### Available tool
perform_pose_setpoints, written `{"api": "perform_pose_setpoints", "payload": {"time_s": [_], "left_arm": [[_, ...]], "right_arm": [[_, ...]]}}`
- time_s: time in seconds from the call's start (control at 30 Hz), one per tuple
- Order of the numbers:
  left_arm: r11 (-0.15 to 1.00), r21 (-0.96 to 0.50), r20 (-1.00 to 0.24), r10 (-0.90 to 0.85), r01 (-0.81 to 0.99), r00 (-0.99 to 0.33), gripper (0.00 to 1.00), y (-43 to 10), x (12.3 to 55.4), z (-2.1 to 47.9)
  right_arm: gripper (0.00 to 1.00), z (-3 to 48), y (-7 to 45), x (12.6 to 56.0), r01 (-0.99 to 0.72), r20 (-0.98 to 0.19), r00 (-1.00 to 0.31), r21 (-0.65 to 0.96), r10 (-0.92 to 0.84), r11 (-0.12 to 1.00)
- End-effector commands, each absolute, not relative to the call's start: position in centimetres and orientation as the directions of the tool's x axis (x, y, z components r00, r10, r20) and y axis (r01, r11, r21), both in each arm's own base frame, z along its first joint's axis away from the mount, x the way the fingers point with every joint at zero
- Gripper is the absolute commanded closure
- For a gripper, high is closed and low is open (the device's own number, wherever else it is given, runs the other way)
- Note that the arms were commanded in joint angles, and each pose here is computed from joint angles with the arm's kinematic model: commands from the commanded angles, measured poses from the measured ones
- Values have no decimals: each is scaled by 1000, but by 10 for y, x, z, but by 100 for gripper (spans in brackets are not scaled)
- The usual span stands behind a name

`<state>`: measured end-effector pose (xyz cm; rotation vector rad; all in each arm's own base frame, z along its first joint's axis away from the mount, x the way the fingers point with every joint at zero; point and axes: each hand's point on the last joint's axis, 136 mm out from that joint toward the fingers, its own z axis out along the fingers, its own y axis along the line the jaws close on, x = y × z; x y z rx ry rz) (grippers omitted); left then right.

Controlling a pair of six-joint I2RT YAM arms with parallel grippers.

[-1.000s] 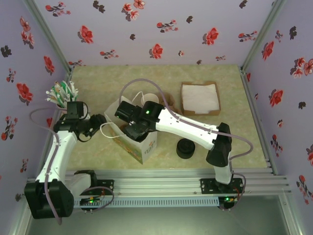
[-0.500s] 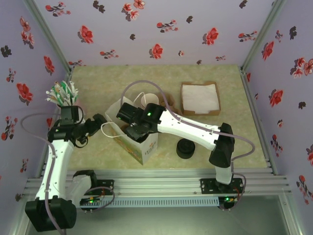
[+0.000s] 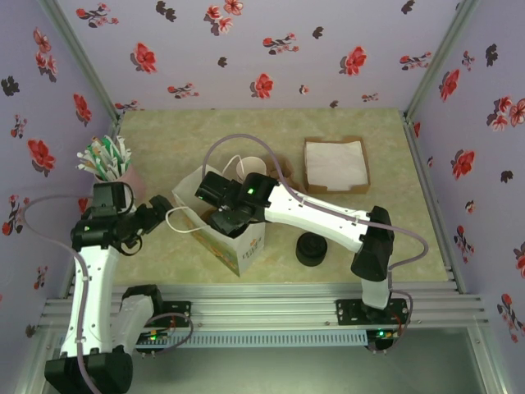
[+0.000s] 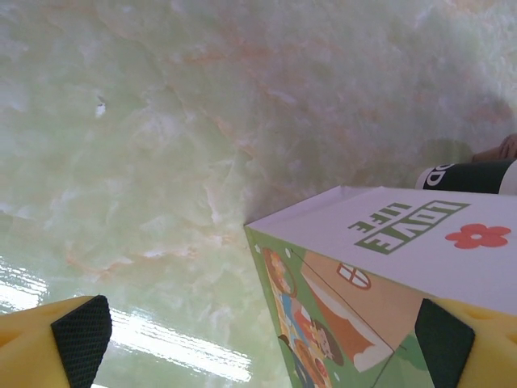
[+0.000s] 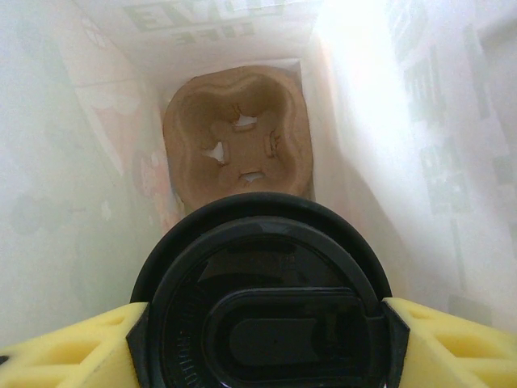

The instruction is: Pack the takeout coffee

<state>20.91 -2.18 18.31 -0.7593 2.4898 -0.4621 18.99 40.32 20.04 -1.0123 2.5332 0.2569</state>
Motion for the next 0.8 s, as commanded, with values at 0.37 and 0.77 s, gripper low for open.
{"api": "perform_pose_setpoints", "payload": {"time_s": [0.37, 0.77], "left_arm": [[801, -472, -363, -558, -369, -746, 3, -30, 200, 196], [799, -481, -356, -554, -360, -753, 4, -32, 203, 192]], "right_arm": [[32, 196, 405, 190, -677, -409, -683, 45, -605, 735], [32, 193, 398, 187, -666, -386, -697, 37, -604, 745]]}}
